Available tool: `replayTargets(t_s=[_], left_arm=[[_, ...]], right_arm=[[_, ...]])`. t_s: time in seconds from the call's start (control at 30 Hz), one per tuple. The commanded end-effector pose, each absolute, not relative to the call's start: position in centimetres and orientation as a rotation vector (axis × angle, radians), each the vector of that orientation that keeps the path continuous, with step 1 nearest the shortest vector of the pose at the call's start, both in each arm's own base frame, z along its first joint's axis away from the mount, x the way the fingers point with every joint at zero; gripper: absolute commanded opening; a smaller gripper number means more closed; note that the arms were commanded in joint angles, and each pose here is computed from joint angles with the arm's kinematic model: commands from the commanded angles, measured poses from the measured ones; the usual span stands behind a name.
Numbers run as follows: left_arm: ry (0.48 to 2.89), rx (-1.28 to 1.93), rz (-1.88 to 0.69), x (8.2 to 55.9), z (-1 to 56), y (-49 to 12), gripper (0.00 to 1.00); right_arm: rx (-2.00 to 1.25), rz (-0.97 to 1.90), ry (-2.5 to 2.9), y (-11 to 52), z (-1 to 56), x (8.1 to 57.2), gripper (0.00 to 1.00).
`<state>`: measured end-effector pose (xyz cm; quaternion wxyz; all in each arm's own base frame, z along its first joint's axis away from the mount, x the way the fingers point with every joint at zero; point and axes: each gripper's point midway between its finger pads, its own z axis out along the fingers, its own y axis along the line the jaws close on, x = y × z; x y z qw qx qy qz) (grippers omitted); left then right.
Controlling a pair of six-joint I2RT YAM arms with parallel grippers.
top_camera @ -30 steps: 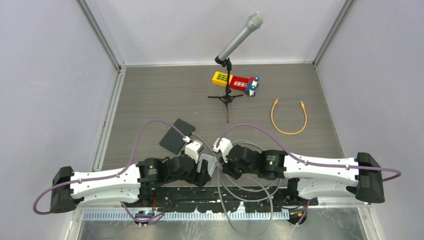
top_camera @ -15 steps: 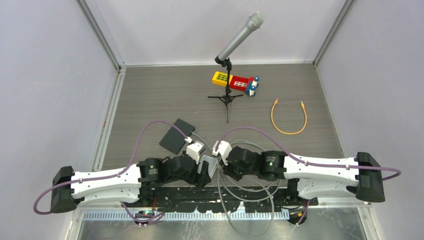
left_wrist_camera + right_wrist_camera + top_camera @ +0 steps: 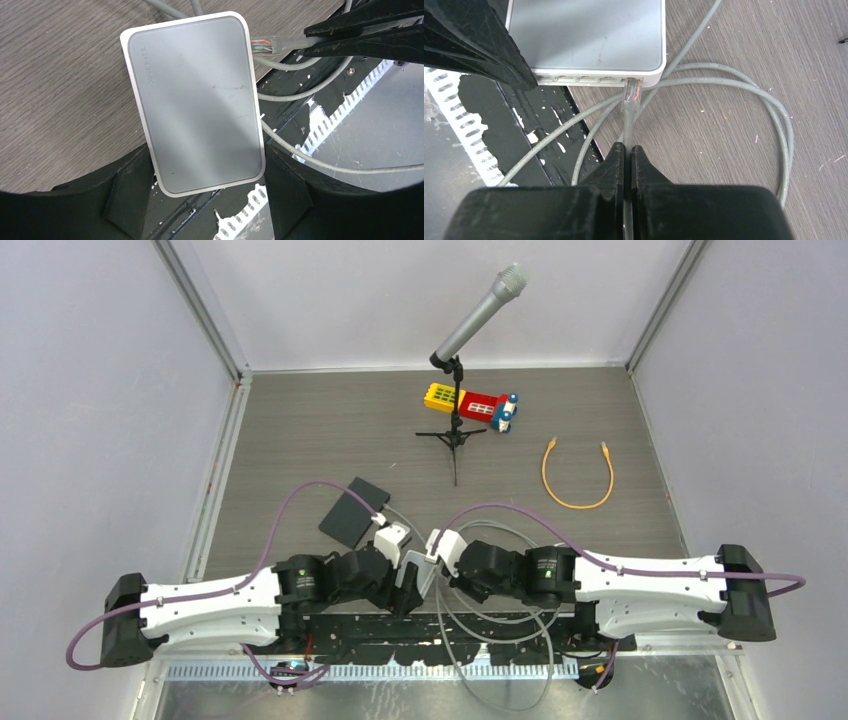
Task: Insert the plug into the switch port
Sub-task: Pick up the switch port at the center of the board.
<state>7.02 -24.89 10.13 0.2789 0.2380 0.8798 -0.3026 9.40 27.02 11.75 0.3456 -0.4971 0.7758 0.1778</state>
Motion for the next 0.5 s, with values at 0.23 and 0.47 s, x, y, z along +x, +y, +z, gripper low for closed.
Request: replayTargets(t_s=[0.23,0.47], left_arm=[[2.186,0.725,-1.116,5.3,16.5,-28.4,0.0],[2.172,0.718,-1.125,5.3,16.9,-28.2,0.0]], right_arm=[[-1.213,0.388,1.92,28.0,14.5,11.6,0.0],[-1.22,0.384,1.919,28.3,14.5,11.5,0.01]])
